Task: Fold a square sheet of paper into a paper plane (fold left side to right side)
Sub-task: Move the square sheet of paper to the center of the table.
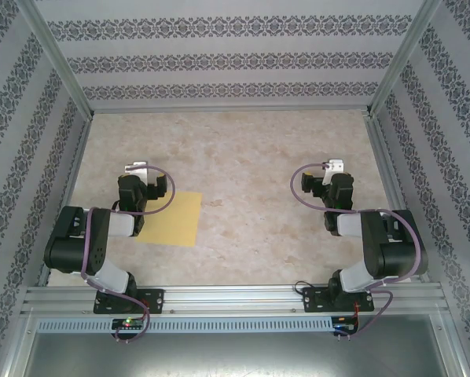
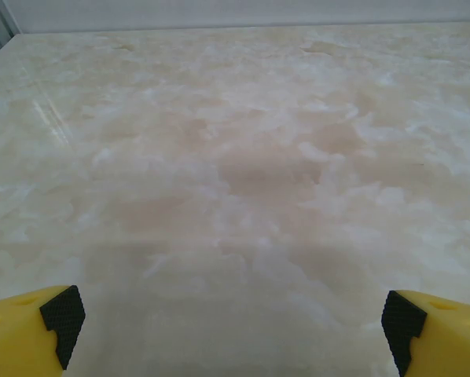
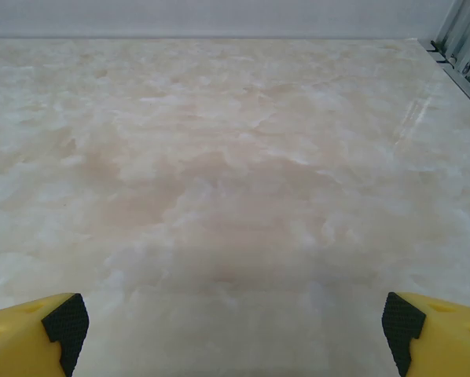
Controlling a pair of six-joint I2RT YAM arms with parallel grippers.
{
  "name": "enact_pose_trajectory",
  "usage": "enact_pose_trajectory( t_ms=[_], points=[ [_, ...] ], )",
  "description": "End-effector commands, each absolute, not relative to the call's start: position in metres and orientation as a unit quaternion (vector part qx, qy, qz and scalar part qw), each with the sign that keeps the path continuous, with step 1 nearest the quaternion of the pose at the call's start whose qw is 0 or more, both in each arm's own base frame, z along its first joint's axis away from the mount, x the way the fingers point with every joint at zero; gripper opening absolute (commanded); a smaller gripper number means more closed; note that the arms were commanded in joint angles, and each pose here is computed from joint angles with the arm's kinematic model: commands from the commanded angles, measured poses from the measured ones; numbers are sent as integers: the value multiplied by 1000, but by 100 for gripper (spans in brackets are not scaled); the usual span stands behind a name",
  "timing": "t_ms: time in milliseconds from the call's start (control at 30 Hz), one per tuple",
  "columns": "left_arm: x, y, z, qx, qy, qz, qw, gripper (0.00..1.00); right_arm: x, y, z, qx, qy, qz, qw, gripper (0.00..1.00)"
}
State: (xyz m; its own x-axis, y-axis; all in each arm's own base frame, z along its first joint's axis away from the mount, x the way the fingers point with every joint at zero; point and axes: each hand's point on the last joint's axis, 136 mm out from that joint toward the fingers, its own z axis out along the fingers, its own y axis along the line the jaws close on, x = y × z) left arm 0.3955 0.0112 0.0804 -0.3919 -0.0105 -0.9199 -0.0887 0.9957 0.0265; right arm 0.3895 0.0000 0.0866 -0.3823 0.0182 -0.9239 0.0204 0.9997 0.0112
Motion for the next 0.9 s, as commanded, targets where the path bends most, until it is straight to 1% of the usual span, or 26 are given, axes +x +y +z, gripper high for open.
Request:
enact_pose_trajectory(
  t_ms=[0, 767, 867],
  points=[
    [398, 13, 82, -27, 833, 35, 552, 100, 398, 3, 105, 9, 814, 6, 581, 98],
    [398, 13, 83, -28, 832, 34, 553, 100, 397, 2, 105, 13, 813, 20, 581, 98],
    [398, 19, 95, -42, 831, 44, 554, 100, 398, -5, 112, 30, 814, 10, 580, 98]
  ],
)
